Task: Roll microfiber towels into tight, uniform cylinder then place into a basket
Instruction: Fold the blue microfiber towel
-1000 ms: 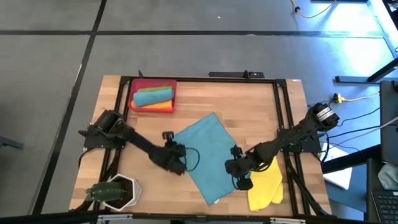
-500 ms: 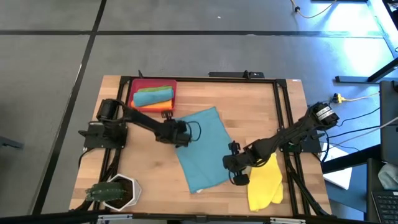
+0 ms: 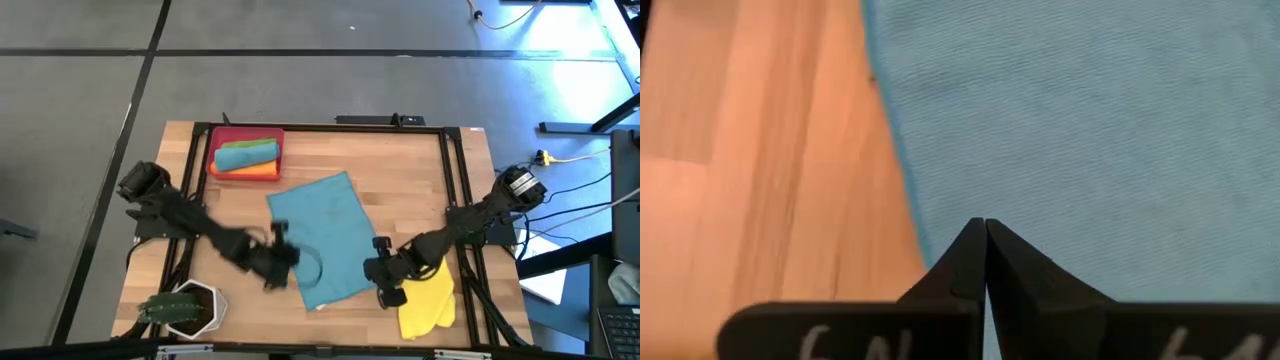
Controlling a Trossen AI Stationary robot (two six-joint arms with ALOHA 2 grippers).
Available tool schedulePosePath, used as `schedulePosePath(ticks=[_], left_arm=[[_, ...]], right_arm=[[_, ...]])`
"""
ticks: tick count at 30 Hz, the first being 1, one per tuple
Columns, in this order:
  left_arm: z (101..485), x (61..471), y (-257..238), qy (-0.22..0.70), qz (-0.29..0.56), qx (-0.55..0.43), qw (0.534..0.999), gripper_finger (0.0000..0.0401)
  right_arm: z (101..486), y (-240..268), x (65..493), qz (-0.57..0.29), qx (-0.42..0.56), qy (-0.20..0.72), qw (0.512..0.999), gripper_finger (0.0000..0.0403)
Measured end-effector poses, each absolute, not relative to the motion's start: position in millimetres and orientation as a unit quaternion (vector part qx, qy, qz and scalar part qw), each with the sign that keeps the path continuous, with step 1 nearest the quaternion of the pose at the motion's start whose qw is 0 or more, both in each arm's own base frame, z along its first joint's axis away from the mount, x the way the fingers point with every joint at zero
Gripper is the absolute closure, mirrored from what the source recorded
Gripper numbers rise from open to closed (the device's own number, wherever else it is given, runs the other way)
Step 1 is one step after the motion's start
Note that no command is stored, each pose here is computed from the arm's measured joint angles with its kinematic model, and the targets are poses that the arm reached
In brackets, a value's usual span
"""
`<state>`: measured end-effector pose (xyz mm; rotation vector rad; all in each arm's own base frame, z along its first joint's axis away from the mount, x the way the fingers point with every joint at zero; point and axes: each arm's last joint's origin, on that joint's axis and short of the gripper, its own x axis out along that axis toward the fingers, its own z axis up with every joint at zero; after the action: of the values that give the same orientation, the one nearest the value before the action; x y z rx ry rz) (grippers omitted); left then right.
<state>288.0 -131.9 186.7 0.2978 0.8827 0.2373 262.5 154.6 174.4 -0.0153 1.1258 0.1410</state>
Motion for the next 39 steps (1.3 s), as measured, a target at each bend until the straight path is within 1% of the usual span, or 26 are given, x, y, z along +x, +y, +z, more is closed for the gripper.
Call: schedulePosePath(ticks=[3, 6, 9, 15, 19, 23, 28, 33, 39], left_arm=[[186, 285, -179, 0.359, 0.028, 0.135, 0.923, 0.0389], [179, 277, -216, 0.322, -0.013, 0.139, 0.936, 0.0368], [169, 275, -245, 0.318, -0.027, 0.148, 0.936, 0.0341], [152, 290, -285, 0.323, -0.037, 0.170, 0.930, 0.0282], [138, 301, -296, 0.344, -0.008, 0.207, 0.916, 0.0256], [130, 312, -297, 0.350, 0.026, 0.196, 0.916, 0.0244], [126, 317, -290, 0.367, 0.051, 0.155, 0.916, 0.0242], [121, 318, -288, 0.394, 0.040, 0.121, 0.910, 0.0241], [116, 319, -285, 0.395, 0.058, 0.114, 0.910, 0.0245]], right_arm=[[175, 164, 257, 0.064, -0.013, 0.527, 0.847, 0.0393], [175, 171, 253, 0.065, -0.005, 0.527, 0.847, 0.0393], [175, 176, 249, 0.066, 0.002, 0.527, 0.847, 0.0393], [175, 178, 247, 0.063, 0.009, 0.528, 0.847, 0.0389], [175, 178, 248, 0.057, 0.005, 0.524, 0.850, 0.0387], [175, 178, 248, 0.054, 0.003, 0.523, 0.851, 0.0387], [175, 179, 247, 0.052, 0.009, 0.524, 0.850, 0.0386], [175, 181, 246, 0.053, 0.009, 0.523, 0.850, 0.0386], [175, 182, 244, 0.046, 0.001, 0.520, 0.853, 0.0386]])
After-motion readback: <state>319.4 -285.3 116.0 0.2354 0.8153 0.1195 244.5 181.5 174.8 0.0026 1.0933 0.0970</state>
